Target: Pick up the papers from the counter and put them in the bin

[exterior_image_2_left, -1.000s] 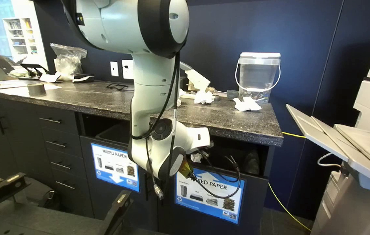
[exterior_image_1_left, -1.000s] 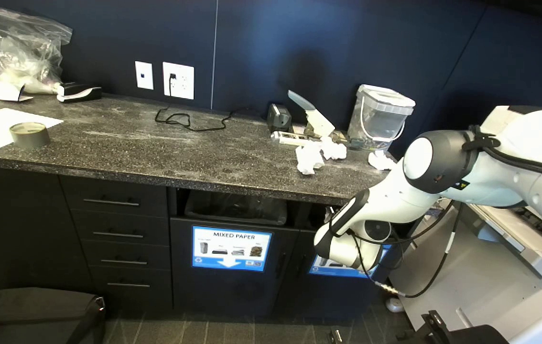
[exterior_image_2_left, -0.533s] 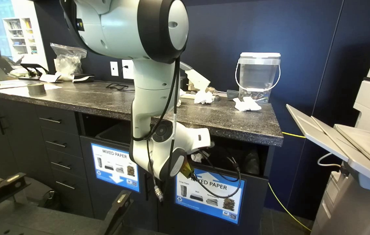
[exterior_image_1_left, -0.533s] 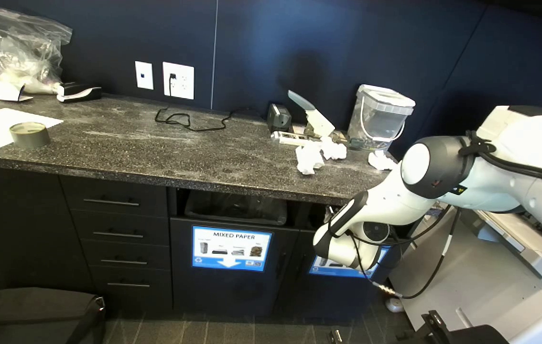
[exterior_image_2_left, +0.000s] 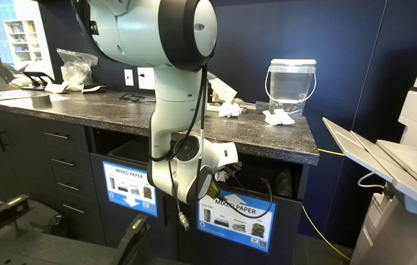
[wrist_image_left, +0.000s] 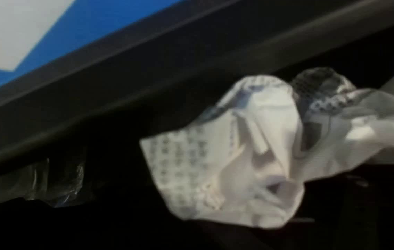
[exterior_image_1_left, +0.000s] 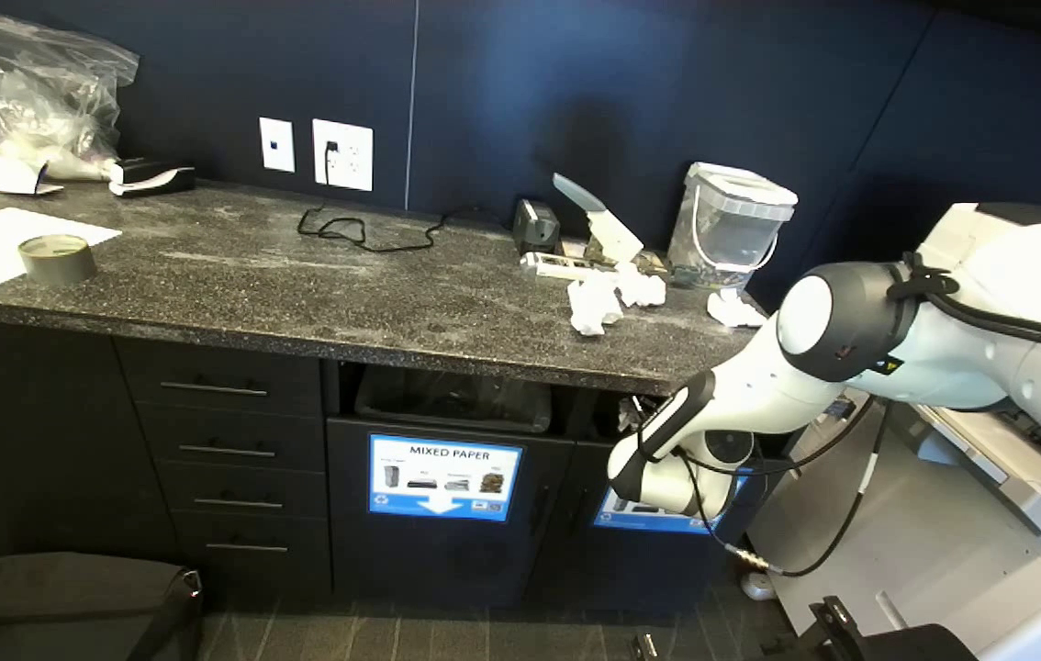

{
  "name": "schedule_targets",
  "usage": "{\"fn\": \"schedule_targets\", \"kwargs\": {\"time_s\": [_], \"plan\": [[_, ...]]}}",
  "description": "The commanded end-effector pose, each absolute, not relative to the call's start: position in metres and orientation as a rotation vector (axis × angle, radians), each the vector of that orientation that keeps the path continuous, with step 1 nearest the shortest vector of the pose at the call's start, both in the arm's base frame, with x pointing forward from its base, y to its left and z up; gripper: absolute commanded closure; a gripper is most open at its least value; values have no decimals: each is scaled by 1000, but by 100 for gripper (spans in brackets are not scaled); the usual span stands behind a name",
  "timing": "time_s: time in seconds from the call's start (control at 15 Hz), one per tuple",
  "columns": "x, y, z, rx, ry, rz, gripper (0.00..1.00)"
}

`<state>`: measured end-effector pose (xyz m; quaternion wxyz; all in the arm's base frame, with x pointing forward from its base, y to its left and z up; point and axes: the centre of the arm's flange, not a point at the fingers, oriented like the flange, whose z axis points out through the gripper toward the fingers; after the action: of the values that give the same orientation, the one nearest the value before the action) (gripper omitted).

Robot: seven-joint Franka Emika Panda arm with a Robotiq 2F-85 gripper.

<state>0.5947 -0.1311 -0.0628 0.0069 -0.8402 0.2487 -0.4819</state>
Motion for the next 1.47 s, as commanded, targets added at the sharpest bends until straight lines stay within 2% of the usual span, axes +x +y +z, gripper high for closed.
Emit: {"fn": "schedule_targets", "kwargs": {"time_s": [0.0,0.6,1.0,1.4], "plan": [[599,-140,-46,-2571,715,-1561,0],[591,-147,-30,-2644,661,-1567,0],[572,-147,-2,-2774,575,-1264,0],[539,-145,40,-2998,492,-759,0]]}}
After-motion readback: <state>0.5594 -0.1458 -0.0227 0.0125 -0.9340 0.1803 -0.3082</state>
